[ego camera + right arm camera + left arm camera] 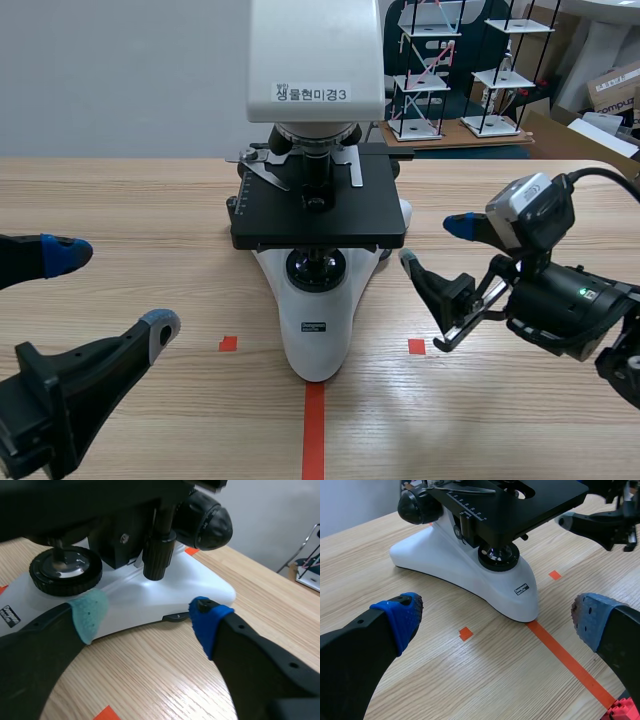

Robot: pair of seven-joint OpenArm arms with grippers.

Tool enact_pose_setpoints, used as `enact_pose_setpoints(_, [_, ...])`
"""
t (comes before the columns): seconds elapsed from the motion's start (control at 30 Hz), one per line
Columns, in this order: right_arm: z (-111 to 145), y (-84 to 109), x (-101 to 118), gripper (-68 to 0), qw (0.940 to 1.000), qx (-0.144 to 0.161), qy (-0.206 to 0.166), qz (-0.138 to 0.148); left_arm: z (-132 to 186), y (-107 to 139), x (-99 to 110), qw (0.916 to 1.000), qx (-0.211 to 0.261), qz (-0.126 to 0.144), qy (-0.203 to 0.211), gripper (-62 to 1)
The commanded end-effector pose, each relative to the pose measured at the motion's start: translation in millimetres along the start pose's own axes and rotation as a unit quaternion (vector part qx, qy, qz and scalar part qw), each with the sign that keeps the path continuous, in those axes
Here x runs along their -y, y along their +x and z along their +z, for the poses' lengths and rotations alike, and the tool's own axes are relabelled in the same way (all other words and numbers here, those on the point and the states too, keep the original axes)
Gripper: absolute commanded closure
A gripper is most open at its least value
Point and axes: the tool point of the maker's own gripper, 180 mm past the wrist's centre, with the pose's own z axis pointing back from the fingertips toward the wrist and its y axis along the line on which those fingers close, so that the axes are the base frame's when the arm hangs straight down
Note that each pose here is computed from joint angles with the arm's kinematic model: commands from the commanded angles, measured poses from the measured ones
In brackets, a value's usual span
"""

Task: Return to the home posture

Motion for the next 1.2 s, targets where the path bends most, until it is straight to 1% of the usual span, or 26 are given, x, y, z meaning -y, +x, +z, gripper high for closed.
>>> enact_pose_setpoints(0.0, [5.7,15.5,3.1,-46.1,0.9999,0.011,-0.009,0.003,0.9,4.8,-1.6,0.9999,0.012,0.004,0.006,-62.3])
enact_pose_setpoints(0.07, [14.6,22.0,-4.5,-50.1,0.9999,0.007,-0.011,-0.003,0.9,4.8,-1.6,0.9999,0.012,0.004,0.006,-62.3])
enact_pose_setpoints(0.13, [24.7,27.9,-12.9,-52.5,0.9999,0.004,-0.011,-0.005,0.9,4.8,-1.6,0.9999,0.012,0.004,0.006,-62.3])
enact_pose_setpoints(0.2, [35.1,34.7,-20.5,-55.6,0.9999,0.006,-0.012,-0.009,0.9,4.8,-1.6,0.9999,0.012,0.004,0.006,-62.3])
enact_pose_setpoints(0.33, [55.3,45.5,-33.5,-63.7,0.9998,0.005,-0.013,-0.014,0.9,4.8,-1.6,0.9999,0.012,0.004,0.006,-62.3])
enact_pose_setpoints(0.43, [68.7,52.9,-41.7,-67.1,0.9997,0.000,-0.014,-0.021,0.9,4.8,-1.6,0.9999,0.012,0.004,0.006,-62.3])
enact_pose_setpoints(0.53, [79.5,60.4,-45.6,-67.2,0.9989,-0.010,-0.021,-0.042,0.9,4.8,-1.6,0.9999,0.012,0.004,0.006,-62.3])
enact_pose_setpoints(0.57, [82.6,63.7,-47.3,-67.2,0.9987,-0.014,-0.021,-0.044,0.9,4.8,-1.6,0.9999,0.012,0.004,0.006,-62.3])
enact_pose_setpoints(0.7, [90.4,76.9,-53.6,-67.2,0.9987,-0.028,-0.017,-0.039,0.9,4.8,-1.6,0.9999,0.012,0.004,0.006,-62.3])
enact_pose_setpoints(0.83, [91.3,87.8,-52.2,-67.2,0.9987,-0.020,-0.020,-0.042,0.9,4.8,-1.6,0.9999,0.012,0.004,0.006,-62.3])
enact_pose_setpoints(1.17, [91.3,87.2,-52.3,-67.2,0.9987,-0.021,-0.020,-0.041,0.9,4.8,-1.6,0.9999,0.012,0.004,0.005,-62.3])
